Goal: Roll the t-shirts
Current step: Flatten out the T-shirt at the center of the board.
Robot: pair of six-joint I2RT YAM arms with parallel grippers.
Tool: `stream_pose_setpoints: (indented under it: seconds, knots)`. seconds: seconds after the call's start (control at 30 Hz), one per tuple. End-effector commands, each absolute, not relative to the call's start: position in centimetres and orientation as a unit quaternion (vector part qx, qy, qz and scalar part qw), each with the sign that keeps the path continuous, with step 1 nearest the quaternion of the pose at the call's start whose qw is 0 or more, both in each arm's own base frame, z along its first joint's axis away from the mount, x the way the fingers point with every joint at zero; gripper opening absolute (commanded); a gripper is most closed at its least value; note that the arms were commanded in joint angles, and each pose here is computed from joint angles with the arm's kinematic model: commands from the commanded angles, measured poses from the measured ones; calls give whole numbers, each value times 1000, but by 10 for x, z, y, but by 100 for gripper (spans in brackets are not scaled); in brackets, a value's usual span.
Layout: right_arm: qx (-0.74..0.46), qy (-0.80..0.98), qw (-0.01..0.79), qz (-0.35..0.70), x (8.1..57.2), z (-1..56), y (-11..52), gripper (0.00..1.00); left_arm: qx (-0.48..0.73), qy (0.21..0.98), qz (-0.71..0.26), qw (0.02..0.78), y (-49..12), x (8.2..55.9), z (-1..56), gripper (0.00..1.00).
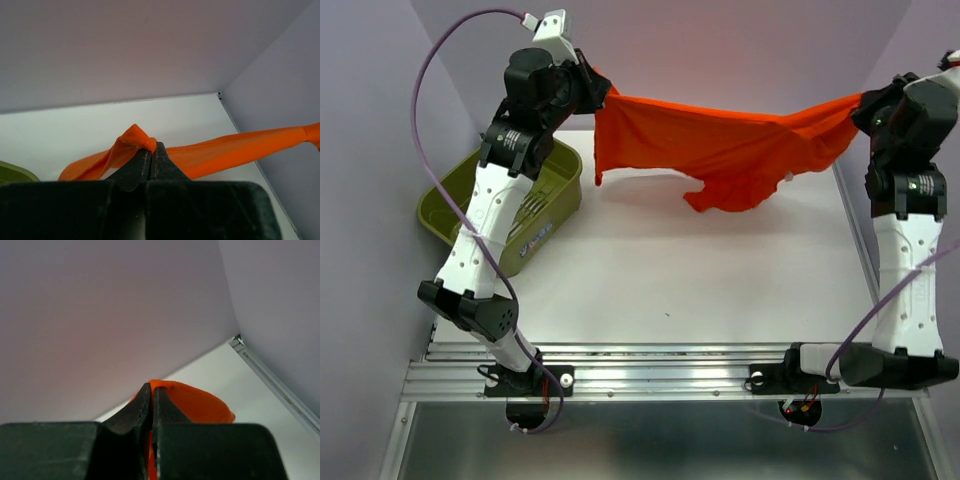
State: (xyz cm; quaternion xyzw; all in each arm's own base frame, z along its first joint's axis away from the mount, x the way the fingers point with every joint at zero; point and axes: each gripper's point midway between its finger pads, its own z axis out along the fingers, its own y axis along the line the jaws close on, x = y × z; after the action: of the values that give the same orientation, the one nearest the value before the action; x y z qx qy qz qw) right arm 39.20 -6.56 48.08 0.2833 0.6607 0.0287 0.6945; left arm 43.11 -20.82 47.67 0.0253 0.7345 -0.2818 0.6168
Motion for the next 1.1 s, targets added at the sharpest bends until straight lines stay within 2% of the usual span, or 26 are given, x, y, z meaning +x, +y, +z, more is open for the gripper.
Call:
stream_pose_setpoints:
  seconds: [0.0,0.43,0.57,0.67,0.8,1.0,1.07]
  knots:
    - [290,557,778,22,327,565,-75,1,35,665,-292,686,-183,382,557,0]
    - [269,391,879,48,140,677,-63,1,54,540,-334,771,-142,260,664,0]
    - [257,373,890,51,109,688,-58,1,51,516,-336,786,-134,244,679,0]
    - [260,381,886,44,105,681,-59,1,50,525,-322,786,-137,260,673,0]
    - [276,429,860,29,126,651,-64,1,56,561,-310,765,-153,302,647,0]
    - [309,547,778,-24,173,563,-78,1,72,640,-291,707,-191,386,570,0]
    - [312,599,737,-35,201,517,-78,1,79,667,-294,680,-205,411,537,0]
